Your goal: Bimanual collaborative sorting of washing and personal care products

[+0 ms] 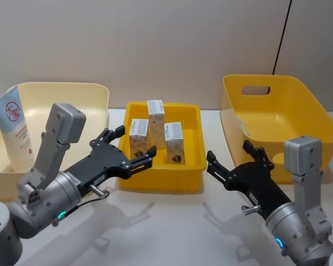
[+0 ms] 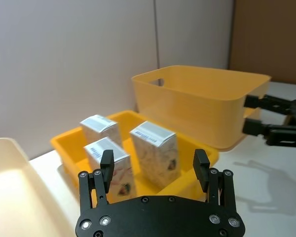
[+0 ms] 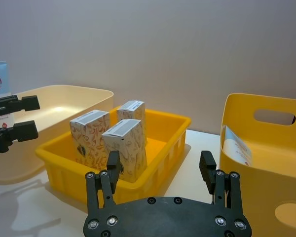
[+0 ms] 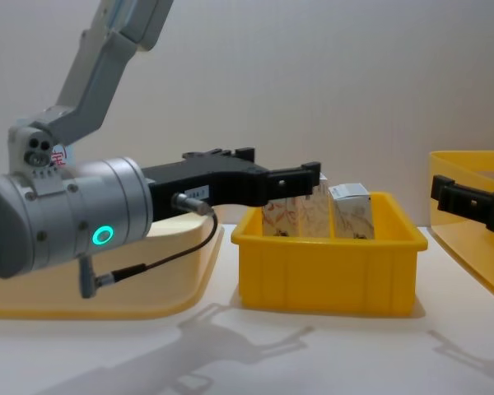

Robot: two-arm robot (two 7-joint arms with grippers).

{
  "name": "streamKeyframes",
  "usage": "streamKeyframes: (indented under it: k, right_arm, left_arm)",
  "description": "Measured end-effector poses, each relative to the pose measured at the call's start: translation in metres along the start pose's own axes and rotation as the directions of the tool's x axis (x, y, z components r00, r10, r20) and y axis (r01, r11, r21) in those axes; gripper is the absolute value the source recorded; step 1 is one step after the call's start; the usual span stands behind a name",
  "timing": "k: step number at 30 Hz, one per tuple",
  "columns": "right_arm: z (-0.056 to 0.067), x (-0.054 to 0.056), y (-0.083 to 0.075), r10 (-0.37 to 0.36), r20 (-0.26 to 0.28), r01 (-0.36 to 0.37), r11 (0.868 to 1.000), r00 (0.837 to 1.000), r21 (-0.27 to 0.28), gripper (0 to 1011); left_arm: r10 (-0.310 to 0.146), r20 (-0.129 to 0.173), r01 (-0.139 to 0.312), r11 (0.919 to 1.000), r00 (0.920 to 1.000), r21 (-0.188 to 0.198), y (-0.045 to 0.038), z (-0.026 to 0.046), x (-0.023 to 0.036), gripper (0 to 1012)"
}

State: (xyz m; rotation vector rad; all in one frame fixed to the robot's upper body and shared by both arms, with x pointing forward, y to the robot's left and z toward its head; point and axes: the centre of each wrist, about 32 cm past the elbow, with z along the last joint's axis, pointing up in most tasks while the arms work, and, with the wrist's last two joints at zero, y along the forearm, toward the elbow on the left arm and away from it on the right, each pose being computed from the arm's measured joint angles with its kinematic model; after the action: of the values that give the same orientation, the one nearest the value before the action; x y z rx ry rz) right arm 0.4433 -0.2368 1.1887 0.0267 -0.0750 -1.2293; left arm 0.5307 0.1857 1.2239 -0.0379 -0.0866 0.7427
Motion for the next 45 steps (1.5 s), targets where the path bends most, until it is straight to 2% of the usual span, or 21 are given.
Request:
streamKeyframes:
  k: [1, 2, 8, 12, 15, 20, 21, 24, 27, 29, 32, 35, 45]
  right_arm:
    - [0.000, 0.000, 0.000, 0.000, 0.000, 0.000, 1.000, 1.000, 0.000, 1001]
    - [0.000, 0.000, 0.000, 0.000, 0.000, 0.000, 1.000, 1.000, 0.000, 1001]
    - [0.000, 0.000, 0.000, 0.000, 0.000, 0.000, 1.000, 1.000, 0.000, 1001]
    - [0.000, 0.000, 0.000, -0.001, 0.001, 0.001, 1.000, 1.000, 0.000, 1001]
    - [0.000, 0.000, 0.000, -0.001, 0.000, 0.001, 1.000, 1.000, -0.001, 1001]
    - [0.001, 0.002, -0.001, 0.011, -0.001, -0.011, 1.000, 1.000, -0.009, 1001]
    - [0.001, 0.003, -0.001, 0.014, -0.001, -0.014, 1.000, 1.000, -0.011, 1001]
    - [0.002, 0.005, -0.001, 0.025, -0.004, -0.025, 0.999, 1.000, -0.022, 1001]
    - [0.004, 0.007, 0.000, 0.039, -0.007, -0.039, 0.999, 0.999, -0.034, 1001]
    - [0.005, 0.008, 0.001, 0.046, -0.008, -0.047, 0.998, 0.999, -0.042, 1001]
    - [0.007, 0.010, 0.005, 0.060, -0.009, -0.060, 0.996, 0.998, -0.058, 1001]
    - [0.010, 0.012, 0.009, 0.072, -0.007, -0.072, 0.995, 0.997, -0.074, 1001]
    - [0.019, 0.014, 0.031, 0.099, 0.018, -0.096, 0.989, 0.995, -0.113, 1001]
  left_arm:
    - [0.032, 0.017, -0.032, 0.9995, 0.9993, 0.006, 0.0031, -0.0015, -0.0016, 1000]
    - [0.032, 0.017, -0.032, 0.9995, 0.9993, 0.006, 0.0031, -0.0015, -0.0016, 1000]
    - [0.108, 0.057, -0.109, 0.9940, 0.9926, 0.015, 0.0105, -0.0049, -0.0054, 1000]
    - [0.166, 0.089, -0.168, 0.9856, 0.9821, 0.018, 0.0163, -0.0076, -0.0087, 1000]
    - [0.193, 0.105, -0.196, 0.9804, 0.9755, 0.019, 0.0190, -0.0086, -0.0102, 1000]
    - [0.257, 0.143, -0.262, 0.9649, 0.9556, 0.016, 0.0257, -0.0115, -0.0139, 1000]
    - [0.275, 0.154, -0.281, 0.9596, 0.9489, 0.014, 0.0276, -0.0124, -0.0151, 1000]
    - [0.301, 0.170, -0.307, 0.9515, 0.9382, 0.010, 0.0303, -0.0132, -0.0167, 1000]
    - [0.334, 0.190, -0.341, 0.9402, 0.9233, 0.005, 0.0339, -0.0146, -0.0191, 1000]
    - [0.339, 0.193, -0.346, 0.9382, 0.9208, 0.003, 0.0345, -0.0148, -0.0194, 1000]
    - [0.356, 0.204, -0.364, 0.9315, 0.9119, -0.001, 0.0363, -0.0155, -0.0206, 1000]
    - [0.361, 0.207, -0.368, 0.9296, 0.9094, -0.002, 0.0368, -0.0157, -0.0208, 1000]
    - [0.362, 0.208, -0.369, 0.9293, 0.9088, -0.002, 0.0368, -0.0157, -0.0210, 1000]
